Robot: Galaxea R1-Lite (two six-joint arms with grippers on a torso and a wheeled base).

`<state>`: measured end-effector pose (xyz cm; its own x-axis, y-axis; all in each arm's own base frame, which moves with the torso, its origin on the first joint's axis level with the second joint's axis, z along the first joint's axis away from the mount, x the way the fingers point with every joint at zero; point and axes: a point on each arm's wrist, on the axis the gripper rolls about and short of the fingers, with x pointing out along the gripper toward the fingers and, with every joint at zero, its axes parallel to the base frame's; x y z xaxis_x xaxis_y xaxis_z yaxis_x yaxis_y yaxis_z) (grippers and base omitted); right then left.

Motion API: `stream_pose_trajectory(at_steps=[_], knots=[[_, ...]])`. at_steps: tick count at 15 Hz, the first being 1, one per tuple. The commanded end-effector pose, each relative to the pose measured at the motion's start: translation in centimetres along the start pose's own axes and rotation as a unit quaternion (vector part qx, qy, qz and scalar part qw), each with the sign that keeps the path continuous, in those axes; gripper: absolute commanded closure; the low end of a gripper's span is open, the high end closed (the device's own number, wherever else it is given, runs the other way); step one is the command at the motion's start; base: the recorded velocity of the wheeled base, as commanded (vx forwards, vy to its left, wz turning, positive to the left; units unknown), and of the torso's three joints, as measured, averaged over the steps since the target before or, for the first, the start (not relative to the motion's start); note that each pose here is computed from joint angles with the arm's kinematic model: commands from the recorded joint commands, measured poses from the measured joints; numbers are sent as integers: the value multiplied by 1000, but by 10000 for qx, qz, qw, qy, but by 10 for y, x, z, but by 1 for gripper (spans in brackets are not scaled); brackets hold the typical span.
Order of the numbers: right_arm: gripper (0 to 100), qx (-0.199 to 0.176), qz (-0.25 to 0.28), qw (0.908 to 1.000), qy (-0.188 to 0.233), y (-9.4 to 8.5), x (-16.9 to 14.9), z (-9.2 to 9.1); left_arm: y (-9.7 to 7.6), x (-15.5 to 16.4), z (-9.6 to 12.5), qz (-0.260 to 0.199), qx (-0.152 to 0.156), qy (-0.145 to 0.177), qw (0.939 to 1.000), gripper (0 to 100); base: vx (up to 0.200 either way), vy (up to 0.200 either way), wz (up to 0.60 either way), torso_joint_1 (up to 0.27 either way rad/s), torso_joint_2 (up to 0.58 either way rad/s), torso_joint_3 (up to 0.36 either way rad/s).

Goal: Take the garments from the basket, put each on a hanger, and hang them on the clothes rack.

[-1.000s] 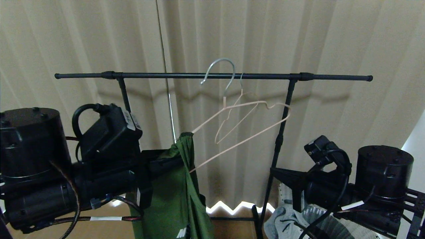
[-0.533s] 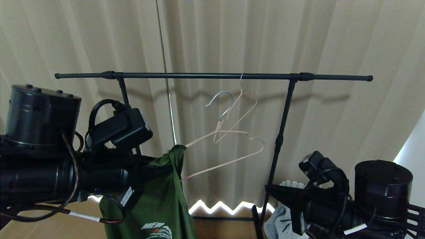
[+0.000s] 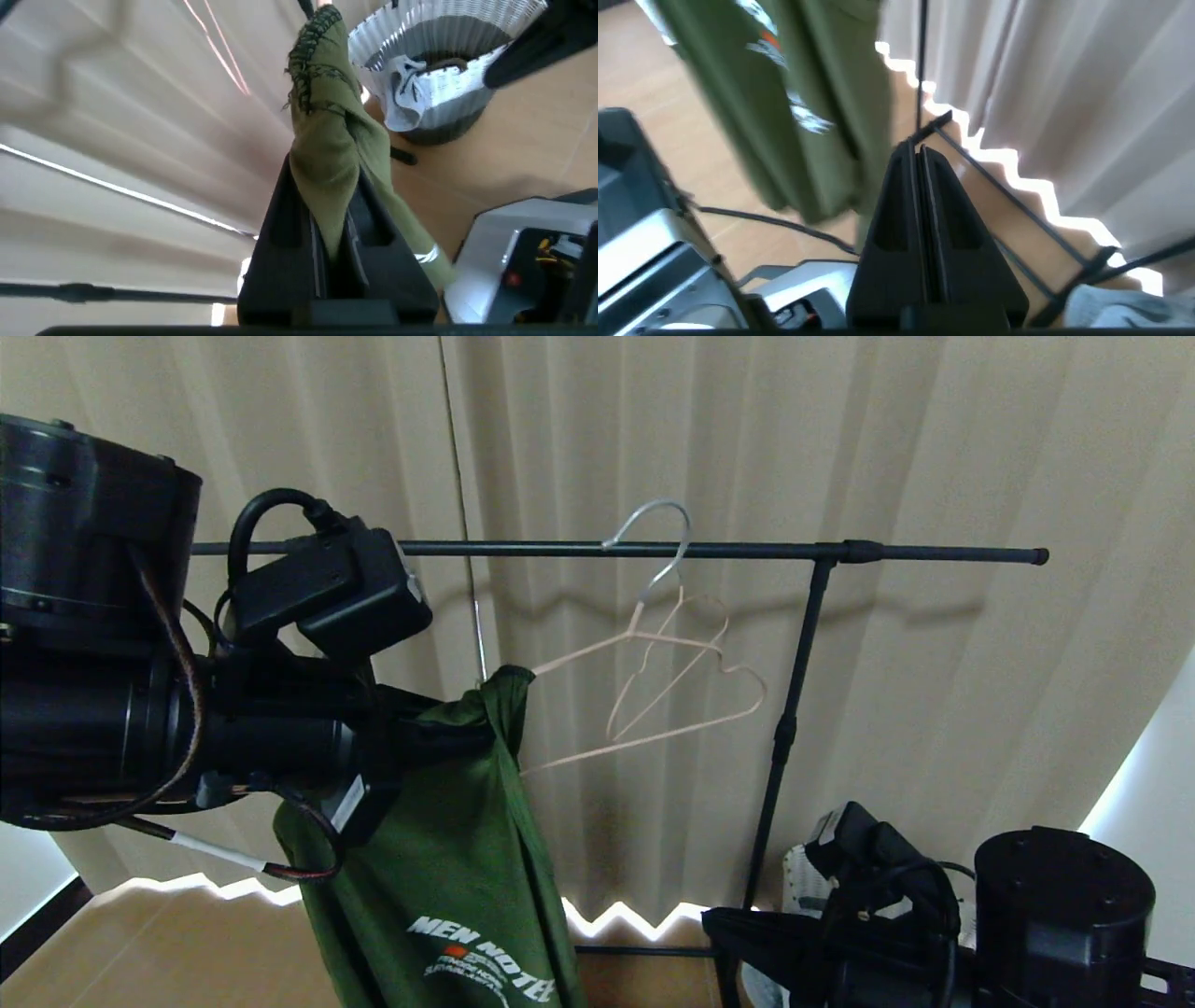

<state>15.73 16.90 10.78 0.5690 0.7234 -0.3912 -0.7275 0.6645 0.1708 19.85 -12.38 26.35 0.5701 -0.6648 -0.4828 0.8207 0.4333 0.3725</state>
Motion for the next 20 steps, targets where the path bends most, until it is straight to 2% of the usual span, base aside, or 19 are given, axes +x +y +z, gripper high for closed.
stream_pose_trajectory(at_steps=[1,4,7,10,12,15,20], knots=[[100,80,41,10000,-23,2,0,0,3,3,6,-130,147,78,9998,100,0,0,0,0,0,0],[100,235,327,9990,-216,13,7,-2,1,0,11,-518,180,-369,9978,100,0,0,0,0,0,0],[100,188,571,9967,-544,23,15,-1,1,0,10,-576,190,-420,9973,100,0,0,0,0,0,0],[100,176,586,9955,-729,22,22,-1,-2,2,9,-770,304,-1059,9909,100,0,0,0,0,0,0],[100,202,583,9945,-846,21,27,0,-8,-2,3,-809,275,-1071,9906,100,0,0,0,0,0,0],[100,303,660,9891,-1284,21,35,3,-9,-8,4,-825,309,-1166,9893,100,0,0,0,0,0,0],[100,298,645,9895,-1257,20,35,1,-10,-9,5,-817,338,-1201,9888,100,0,0,0,0,0,0]])
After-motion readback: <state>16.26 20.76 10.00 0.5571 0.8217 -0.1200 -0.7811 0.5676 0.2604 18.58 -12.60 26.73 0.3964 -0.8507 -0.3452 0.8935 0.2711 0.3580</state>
